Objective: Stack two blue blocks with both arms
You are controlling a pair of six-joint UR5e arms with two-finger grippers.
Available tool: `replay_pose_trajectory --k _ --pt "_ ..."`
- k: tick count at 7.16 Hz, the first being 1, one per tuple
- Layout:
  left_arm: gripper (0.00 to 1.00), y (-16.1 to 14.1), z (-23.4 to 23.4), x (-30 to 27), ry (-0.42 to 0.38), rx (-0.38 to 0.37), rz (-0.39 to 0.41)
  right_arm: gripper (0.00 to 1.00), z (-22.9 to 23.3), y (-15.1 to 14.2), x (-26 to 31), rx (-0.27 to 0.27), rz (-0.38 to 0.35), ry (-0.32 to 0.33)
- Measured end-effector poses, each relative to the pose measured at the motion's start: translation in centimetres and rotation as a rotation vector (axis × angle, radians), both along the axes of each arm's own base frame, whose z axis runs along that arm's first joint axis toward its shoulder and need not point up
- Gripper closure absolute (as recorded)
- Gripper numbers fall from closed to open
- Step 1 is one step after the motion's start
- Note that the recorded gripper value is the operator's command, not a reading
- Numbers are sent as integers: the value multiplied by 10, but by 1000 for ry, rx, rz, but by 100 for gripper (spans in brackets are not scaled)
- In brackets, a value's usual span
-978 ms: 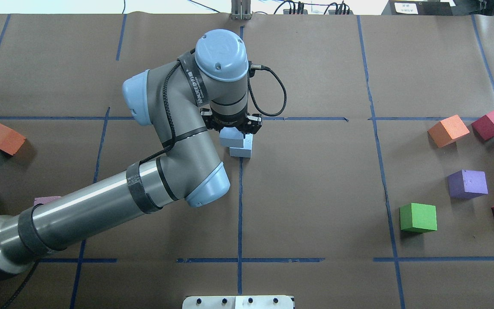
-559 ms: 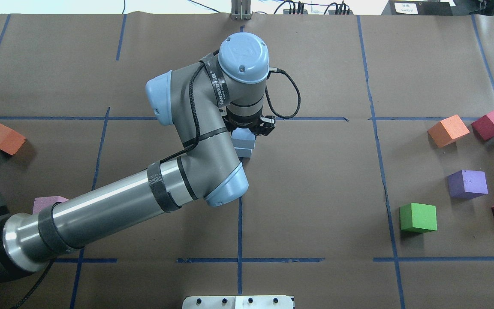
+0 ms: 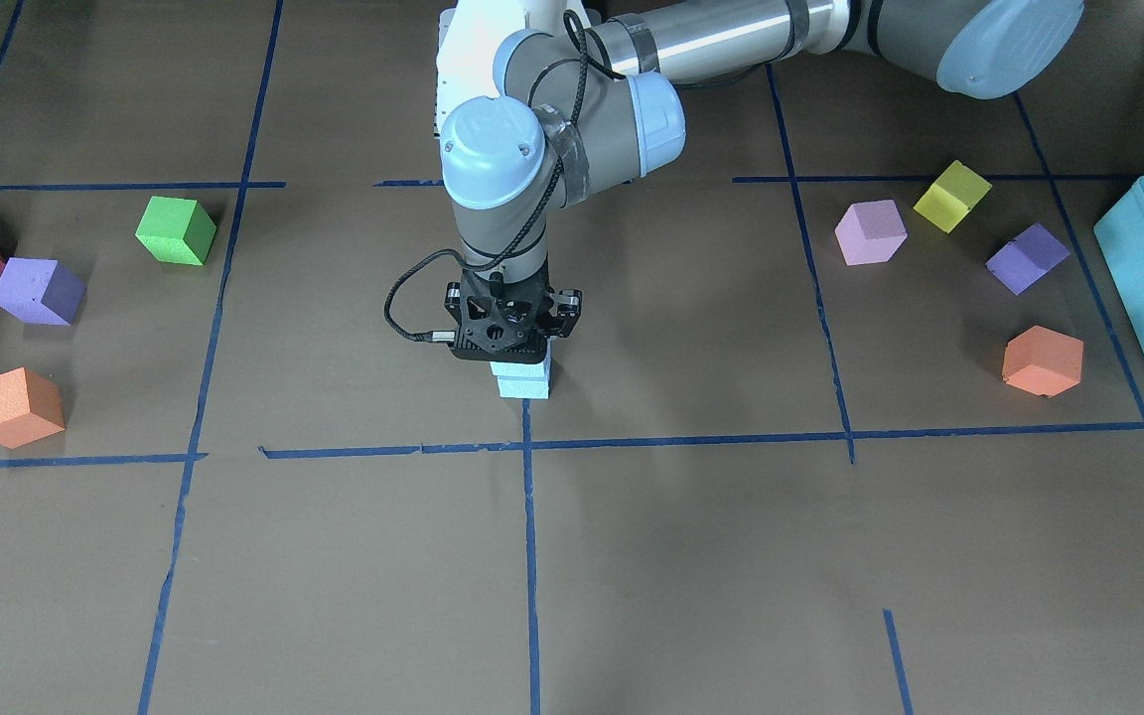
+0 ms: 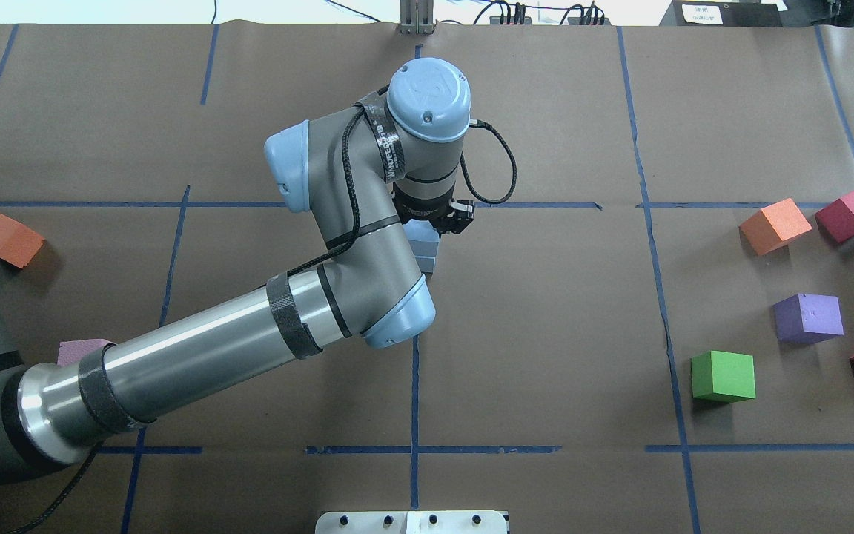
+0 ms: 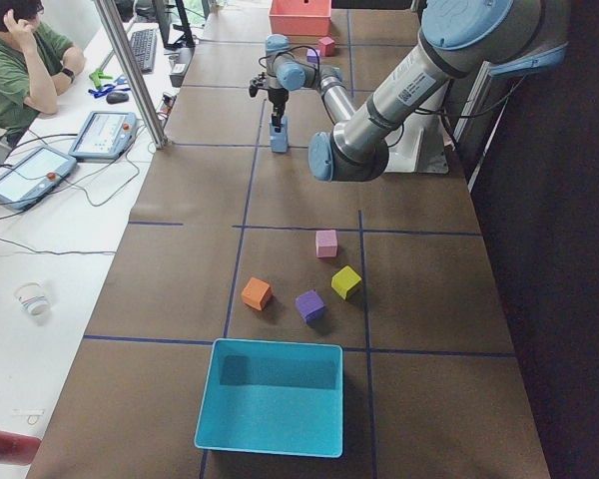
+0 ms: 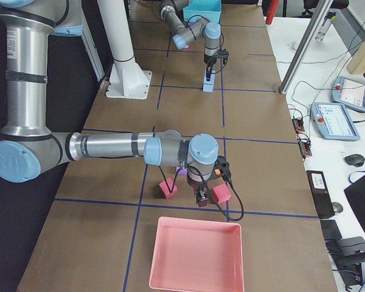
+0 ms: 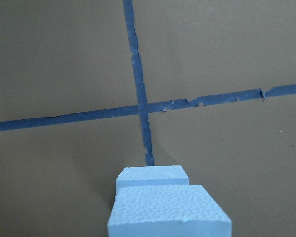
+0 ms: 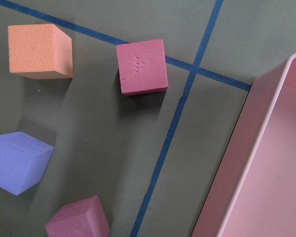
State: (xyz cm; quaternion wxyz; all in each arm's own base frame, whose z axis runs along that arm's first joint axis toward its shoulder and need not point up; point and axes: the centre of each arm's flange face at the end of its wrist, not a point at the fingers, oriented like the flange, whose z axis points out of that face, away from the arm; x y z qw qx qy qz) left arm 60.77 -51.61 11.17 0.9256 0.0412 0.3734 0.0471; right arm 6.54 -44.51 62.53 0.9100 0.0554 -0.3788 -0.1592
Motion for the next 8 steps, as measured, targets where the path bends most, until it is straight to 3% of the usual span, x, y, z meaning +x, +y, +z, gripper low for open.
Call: replay_pose_trajectory --k 1,2,3,8 --pt "35 -1 2 1 -2 -2 0 0 0 0 0 0 0 0" --pt "8 -1 2 1 -3 -3 0 0 1 0 0 -1 0 0" --pt "0 -1 3 1 -3 -4 -1 0 1 0 0 -1 0 0" --pt "0 1 6 -3 57 16 -3 0 0 0 0 0 0 0"
